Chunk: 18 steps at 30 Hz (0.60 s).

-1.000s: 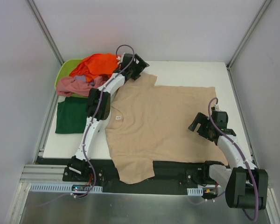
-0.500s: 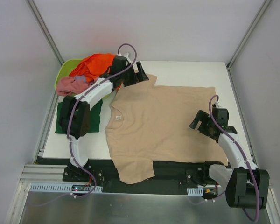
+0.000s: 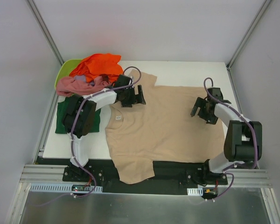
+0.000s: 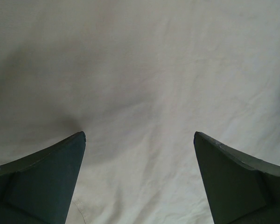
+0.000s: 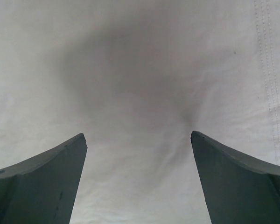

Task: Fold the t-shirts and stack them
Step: Grap the side of the flattened tshirt closest away from the robot with both arms

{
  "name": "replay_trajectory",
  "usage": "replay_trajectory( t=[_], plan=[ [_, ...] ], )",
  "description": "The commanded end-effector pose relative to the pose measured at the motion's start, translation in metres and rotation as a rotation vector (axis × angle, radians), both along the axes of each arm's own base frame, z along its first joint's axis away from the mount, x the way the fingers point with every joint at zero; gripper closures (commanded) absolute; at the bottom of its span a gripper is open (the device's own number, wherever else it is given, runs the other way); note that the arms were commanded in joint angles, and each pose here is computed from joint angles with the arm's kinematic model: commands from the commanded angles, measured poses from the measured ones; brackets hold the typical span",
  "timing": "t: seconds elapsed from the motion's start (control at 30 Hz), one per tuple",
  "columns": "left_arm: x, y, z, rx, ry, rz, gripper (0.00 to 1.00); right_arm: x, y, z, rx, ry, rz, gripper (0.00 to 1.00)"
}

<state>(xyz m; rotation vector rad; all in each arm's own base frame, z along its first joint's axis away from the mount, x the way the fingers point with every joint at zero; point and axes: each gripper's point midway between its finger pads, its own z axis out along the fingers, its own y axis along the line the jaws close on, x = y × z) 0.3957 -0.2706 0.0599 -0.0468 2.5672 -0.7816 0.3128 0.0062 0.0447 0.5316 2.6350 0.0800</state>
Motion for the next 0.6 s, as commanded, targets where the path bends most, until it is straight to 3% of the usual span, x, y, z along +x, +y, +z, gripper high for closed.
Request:
replay_trajectory(
  t=[0.0,0.37,0.57],
  plan=[
    [0.012,-0.009,0.0,-0.017,0.013,-0.025,0.01,0.011,-0.018,-0.008,-0.07,0.053,-0.027,0.04],
    [0.068,-0.037,-0.026,-0.049,0.054,-0.002,0.01,0.055,-0.041,-0.031,-0.007,0.157,-0.026,0.04],
    [0.114,-0.043,-0.02,-0.112,0.022,0.013,0.01,0.088,-0.081,-0.017,-0.153,0.191,0.004,0.04]
  ],
)
